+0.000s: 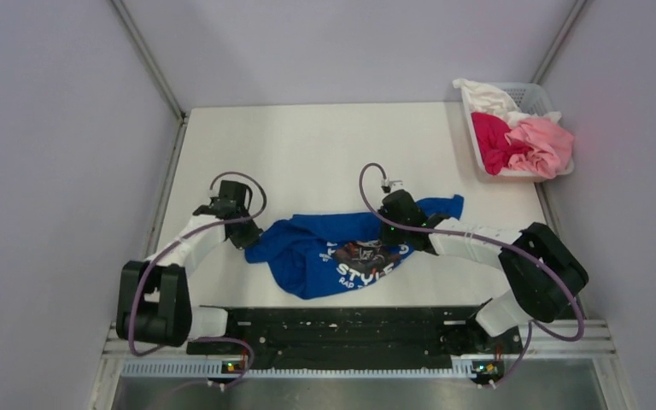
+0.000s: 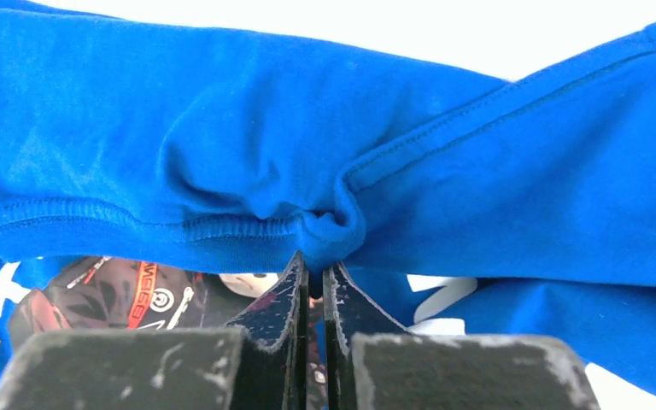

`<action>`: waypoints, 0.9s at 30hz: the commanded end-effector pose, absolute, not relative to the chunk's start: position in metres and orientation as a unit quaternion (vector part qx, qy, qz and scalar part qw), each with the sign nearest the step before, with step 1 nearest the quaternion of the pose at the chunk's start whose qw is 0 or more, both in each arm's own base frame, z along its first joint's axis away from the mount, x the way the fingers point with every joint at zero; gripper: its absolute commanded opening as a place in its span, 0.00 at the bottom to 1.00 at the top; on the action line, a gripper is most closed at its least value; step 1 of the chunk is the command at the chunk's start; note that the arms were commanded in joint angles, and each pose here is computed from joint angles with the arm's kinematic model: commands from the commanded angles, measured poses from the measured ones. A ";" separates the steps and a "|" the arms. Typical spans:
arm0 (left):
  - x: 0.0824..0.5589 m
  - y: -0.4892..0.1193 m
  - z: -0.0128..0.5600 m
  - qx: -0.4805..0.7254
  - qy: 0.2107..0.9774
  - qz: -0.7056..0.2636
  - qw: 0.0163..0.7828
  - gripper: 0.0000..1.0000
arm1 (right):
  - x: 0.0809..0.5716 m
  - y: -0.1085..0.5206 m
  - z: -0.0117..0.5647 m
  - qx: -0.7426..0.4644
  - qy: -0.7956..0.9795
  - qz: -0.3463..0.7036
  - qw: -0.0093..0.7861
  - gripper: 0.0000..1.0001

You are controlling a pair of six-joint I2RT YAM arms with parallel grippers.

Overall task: Fold and stack the t-shirts
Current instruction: Flatten out the tshirt

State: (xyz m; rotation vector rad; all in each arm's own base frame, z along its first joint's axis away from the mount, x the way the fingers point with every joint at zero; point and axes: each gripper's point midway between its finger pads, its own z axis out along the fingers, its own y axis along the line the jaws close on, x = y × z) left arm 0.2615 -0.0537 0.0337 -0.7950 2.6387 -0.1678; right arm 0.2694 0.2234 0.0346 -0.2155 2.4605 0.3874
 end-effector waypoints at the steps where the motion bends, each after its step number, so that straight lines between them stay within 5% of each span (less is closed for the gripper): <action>1: 0.277 -0.060 0.076 -0.266 0.919 -0.098 0.275 0.00 | 0.295 0.233 0.069 -0.037 0.910 0.154 0.382 0.00; 12: 0.282 -0.064 0.304 -0.222 0.771 -0.214 0.558 0.00 | 0.294 0.229 0.305 -0.063 0.763 0.262 0.588 0.00; 20: 0.182 -0.045 0.489 -0.162 0.594 -0.286 0.734 0.00 | 0.187 0.214 0.513 -0.171 0.577 0.433 0.671 0.00; 27: 0.075 -0.047 0.596 -0.071 0.457 -0.351 0.814 0.00 | 0.105 0.198 0.635 -0.257 0.450 0.513 0.684 0.00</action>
